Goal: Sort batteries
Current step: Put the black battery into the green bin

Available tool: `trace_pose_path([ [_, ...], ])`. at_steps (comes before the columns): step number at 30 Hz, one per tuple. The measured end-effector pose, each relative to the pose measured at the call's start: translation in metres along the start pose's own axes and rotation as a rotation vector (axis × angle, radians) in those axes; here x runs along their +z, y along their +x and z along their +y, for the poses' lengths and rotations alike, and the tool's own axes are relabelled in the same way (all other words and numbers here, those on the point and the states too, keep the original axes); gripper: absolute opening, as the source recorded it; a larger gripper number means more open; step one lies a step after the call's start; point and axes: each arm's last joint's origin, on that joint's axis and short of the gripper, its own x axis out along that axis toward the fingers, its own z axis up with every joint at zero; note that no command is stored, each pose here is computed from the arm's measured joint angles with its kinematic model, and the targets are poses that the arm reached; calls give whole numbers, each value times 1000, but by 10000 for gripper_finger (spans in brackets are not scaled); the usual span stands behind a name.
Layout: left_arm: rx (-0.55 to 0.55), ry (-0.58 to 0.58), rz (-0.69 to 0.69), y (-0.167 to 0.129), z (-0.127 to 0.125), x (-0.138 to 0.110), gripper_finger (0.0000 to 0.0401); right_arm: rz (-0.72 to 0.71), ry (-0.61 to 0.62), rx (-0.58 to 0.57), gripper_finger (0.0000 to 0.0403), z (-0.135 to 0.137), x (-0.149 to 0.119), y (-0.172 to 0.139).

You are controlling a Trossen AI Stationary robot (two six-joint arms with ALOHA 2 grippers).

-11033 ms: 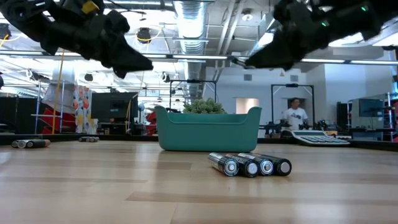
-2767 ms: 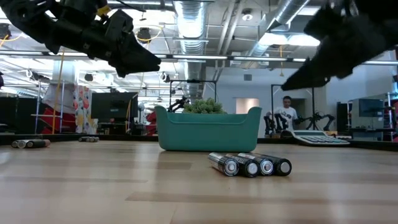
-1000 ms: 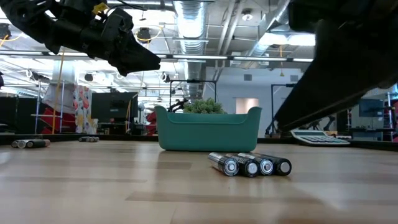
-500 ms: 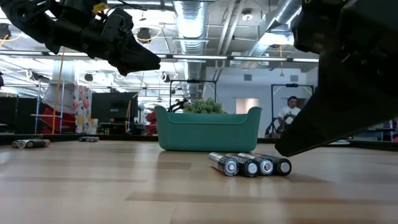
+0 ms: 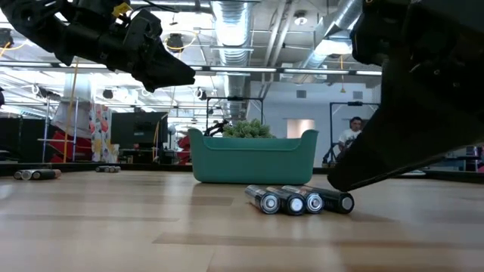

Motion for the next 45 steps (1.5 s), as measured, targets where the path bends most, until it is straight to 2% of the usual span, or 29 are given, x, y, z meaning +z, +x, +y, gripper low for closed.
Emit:
trace_pose_path([
  [10,0,-1,0,0,0,0,165,-10,3,31,213,1,6,4],
  [35,0,3,0,0,0,0,165,72,-44,-65,212,-16,10,14],
  [45,0,3,0,0,0,0,165,114,-80,-121,166,-25,11,16],
])
